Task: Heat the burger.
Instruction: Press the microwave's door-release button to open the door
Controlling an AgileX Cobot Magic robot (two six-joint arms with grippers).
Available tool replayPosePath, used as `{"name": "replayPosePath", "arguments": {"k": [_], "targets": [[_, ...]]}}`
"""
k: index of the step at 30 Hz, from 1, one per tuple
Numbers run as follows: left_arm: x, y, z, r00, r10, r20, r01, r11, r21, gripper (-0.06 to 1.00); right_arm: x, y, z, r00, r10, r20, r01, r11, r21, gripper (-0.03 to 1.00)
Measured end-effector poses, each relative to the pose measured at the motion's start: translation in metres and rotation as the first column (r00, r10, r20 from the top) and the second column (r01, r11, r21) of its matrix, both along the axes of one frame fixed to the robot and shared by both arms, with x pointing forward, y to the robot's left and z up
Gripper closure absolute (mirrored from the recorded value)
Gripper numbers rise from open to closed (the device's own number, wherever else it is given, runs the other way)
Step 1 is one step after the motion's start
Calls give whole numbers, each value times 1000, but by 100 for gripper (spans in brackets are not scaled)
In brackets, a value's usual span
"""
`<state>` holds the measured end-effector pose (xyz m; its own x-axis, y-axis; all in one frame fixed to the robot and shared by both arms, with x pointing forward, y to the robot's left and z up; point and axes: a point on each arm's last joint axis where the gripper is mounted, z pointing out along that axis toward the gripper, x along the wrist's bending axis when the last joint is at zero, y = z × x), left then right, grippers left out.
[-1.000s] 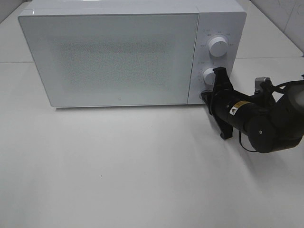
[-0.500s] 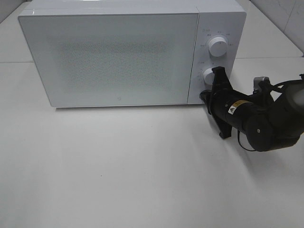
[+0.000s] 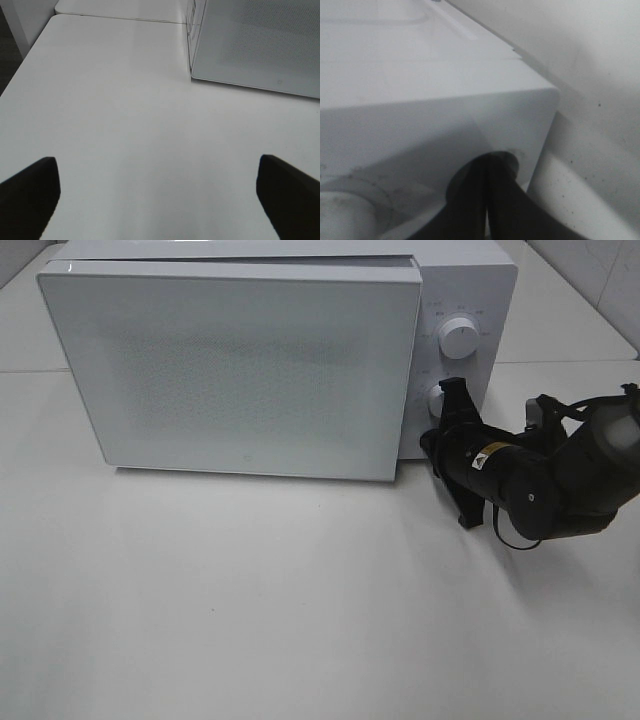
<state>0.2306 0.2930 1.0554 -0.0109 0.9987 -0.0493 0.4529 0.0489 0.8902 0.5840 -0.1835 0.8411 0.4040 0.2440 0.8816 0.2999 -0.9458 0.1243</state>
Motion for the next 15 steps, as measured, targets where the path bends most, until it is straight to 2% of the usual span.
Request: {"name": "replayPosePath", "arguments": {"k": [15], "targets": [[0, 0, 0, 1000, 0, 0, 0, 1000, 0, -4, 1, 1, 6, 999, -13, -51, 13, 1000, 1, 94]]}}
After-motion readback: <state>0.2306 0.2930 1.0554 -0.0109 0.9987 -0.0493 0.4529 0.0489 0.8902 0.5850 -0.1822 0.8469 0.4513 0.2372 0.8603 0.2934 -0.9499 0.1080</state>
